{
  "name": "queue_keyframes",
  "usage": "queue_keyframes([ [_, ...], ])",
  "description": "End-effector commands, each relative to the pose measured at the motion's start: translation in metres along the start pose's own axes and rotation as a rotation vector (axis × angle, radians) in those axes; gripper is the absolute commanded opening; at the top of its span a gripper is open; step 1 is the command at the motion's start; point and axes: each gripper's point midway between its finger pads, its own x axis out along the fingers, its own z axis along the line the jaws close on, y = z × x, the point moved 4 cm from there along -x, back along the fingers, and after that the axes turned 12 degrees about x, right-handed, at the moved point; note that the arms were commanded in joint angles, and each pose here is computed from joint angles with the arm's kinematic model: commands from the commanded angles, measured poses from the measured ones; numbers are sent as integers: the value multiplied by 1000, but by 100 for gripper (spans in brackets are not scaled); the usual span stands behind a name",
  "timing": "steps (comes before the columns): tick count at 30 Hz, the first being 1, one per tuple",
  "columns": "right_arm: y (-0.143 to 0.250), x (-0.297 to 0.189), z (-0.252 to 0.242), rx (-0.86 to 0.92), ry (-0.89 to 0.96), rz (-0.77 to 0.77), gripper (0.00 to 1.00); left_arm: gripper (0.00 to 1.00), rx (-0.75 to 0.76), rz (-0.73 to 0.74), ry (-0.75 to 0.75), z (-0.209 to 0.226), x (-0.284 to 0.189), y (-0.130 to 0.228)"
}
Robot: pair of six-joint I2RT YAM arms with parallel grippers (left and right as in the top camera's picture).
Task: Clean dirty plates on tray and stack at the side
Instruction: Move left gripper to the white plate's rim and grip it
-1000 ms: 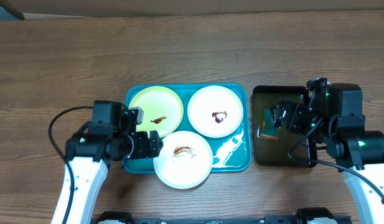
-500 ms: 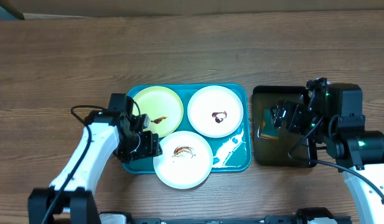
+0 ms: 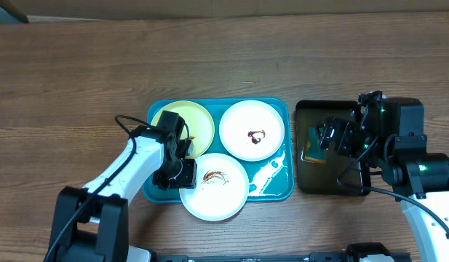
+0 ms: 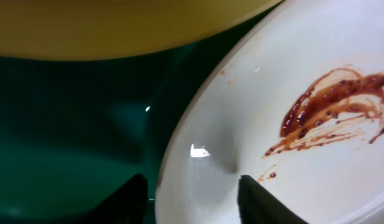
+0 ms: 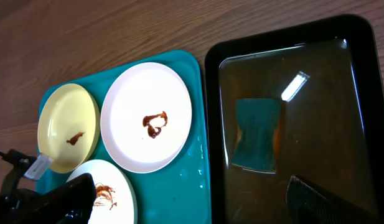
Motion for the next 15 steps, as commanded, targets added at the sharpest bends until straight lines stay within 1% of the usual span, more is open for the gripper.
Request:
queue_keyframes([
  [1, -7, -8, 7, -16, -22, -29, 100, 38, 1, 28, -30, 1, 5, -1],
  [4, -7, -8, 7, -15, -22, -28, 100, 21, -13, 41, -29, 2, 8, -1],
  [5, -7, -8, 7, -15, -22, -28, 100, 18, -16, 41, -29, 2, 8, -1],
  [11, -10, -8, 9, -20, -32, -44, 100, 5, -25, 40, -29, 2, 8, -1],
  [12, -11, -8, 10, -21, -33, -47, 100, 4, -28, 40, -29, 2, 8, -1],
  [13, -11, -8, 10, -21, -34, -48, 97, 4, -28, 40, -29, 2, 8, -1],
  [15, -11, -8, 10, -22, -34, -48, 88, 4, -52, 39, -27, 2, 8, -1],
])
